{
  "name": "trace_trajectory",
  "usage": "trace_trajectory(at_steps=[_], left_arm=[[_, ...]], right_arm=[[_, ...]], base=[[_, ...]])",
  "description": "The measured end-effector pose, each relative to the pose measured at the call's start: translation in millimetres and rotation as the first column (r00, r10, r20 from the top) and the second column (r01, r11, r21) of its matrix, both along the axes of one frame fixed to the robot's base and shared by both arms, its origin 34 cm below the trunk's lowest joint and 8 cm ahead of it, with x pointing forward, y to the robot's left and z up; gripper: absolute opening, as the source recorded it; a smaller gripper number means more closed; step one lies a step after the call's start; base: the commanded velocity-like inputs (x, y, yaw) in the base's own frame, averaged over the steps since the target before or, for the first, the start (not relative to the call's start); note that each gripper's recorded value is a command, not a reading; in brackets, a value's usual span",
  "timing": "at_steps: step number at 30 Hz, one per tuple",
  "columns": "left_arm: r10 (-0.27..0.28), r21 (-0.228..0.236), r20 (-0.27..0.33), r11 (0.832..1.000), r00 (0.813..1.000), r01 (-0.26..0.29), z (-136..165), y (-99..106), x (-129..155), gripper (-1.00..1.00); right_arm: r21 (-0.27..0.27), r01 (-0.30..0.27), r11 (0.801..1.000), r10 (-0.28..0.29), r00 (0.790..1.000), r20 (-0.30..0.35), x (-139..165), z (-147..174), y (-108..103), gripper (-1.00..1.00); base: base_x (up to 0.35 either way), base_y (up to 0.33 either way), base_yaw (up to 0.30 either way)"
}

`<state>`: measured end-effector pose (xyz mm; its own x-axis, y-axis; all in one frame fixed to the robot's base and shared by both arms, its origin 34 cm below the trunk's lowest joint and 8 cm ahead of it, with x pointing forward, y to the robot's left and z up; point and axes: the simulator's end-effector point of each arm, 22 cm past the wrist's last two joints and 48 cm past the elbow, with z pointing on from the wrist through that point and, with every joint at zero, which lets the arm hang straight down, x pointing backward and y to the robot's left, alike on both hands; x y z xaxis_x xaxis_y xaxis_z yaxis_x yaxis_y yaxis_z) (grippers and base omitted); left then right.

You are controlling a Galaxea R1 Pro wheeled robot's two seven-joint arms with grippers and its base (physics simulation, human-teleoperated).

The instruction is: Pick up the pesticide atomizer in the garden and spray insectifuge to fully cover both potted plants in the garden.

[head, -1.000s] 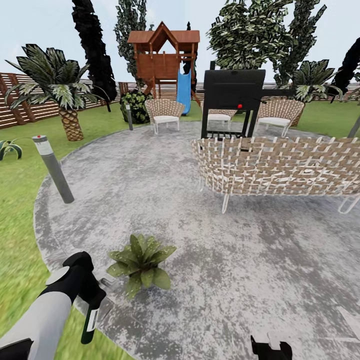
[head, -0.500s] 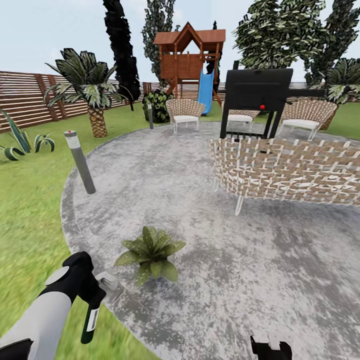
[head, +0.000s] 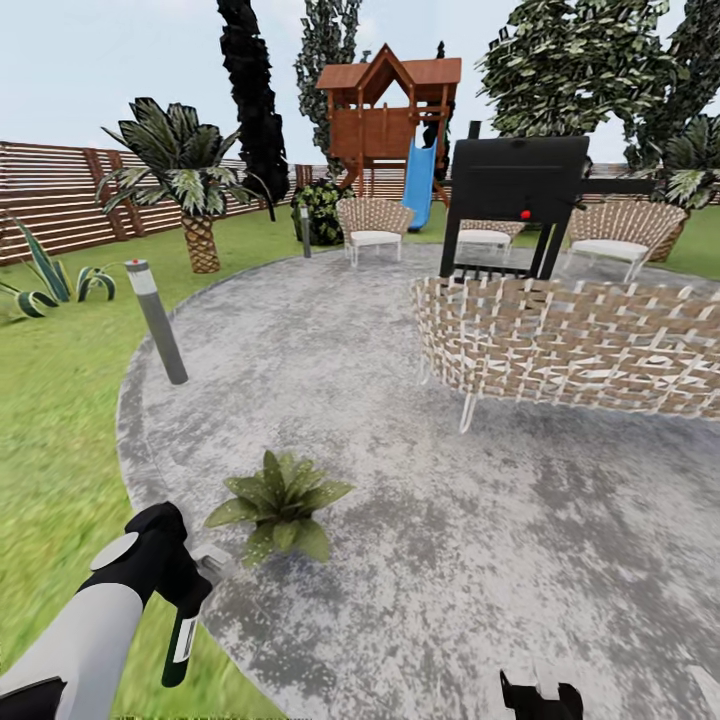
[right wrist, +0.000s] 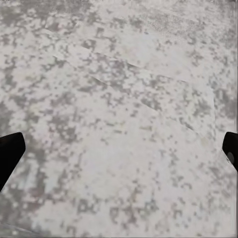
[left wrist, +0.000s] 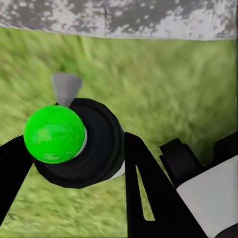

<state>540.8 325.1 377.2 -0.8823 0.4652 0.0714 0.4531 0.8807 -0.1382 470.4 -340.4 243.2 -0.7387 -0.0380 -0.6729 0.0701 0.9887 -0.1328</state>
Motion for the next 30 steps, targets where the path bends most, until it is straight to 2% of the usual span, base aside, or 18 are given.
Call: trace_trajectory(at_steps=[5,11,18,24,26,28,29,30], left_arm=[[0.001,-0.001,-0.001,1.000,1.000,-0.001,-0.4,0.1,-0.2,-1.00],[0.001,-0.001,-0.001,1.000,1.000,-0.001,-0.6,-0.2,0.0,-1.00],[-0.003,-0.012,-0.002,1.000,1.000,0.003,-0.7,-7.7,0.3,-1.00],[-0.004,-0.020,-0.006,1.000,1.000,0.004,-0.3,-10.5,0.2,-1.00],[-0.013,-0.067,-0.036,0.998,0.999,0.010,4.3,-20.8,-4.5,-1.00],[-0.028,-0.154,-0.090,0.988,0.996,0.014,15.8,-36.7,-12.7,-1.00],[-0.050,-0.162,-0.109,0.986,0.993,0.032,25.3,-39.1,-10.6,-1.00],[-0.112,-0.038,-0.106,0.993,0.988,0.108,43.3,-21.6,10.1,-1.00]], right_arm=[[0.003,-0.002,1.000,0.002,1.000,-0.002,-0.6,-0.8,2.8,1.00],[0.005,-0.009,1.000,0.009,1.000,-0.004,-1.1,-1.4,4.3,1.00],[0.005,-0.009,1.000,0.009,1.000,-0.002,-0.2,-1.0,5.2,1.00],[0.004,-0.008,1.000,0.008,1.000,-0.003,-0.5,-1.2,4.5,1.00],[0.003,-0.008,1.000,0.008,1.000,-0.004,-0.7,-1.3,3.6,1.00],[0.003,-0.008,1.000,0.008,1.000,-0.005,-1.2,-1.4,3.0,1.00],[0.002,-0.008,1.000,0.008,1.000,-0.005,-1.0,-1.4,3.0,1.00],[-0.001,-0.010,1.000,0.010,1.000,-0.007,-1.8,-1.6,0.2,1.00]], base=[[0.069,-0.273,0.268],[0.082,-0.273,0.062],[0.156,-0.253,0.265],[0.109,-0.089,0.192],[0.008,-0.006,0.021],[0.002,-0.002,0.006],[0.000,0.000,0.000],[0.000,0.000,0.000]])
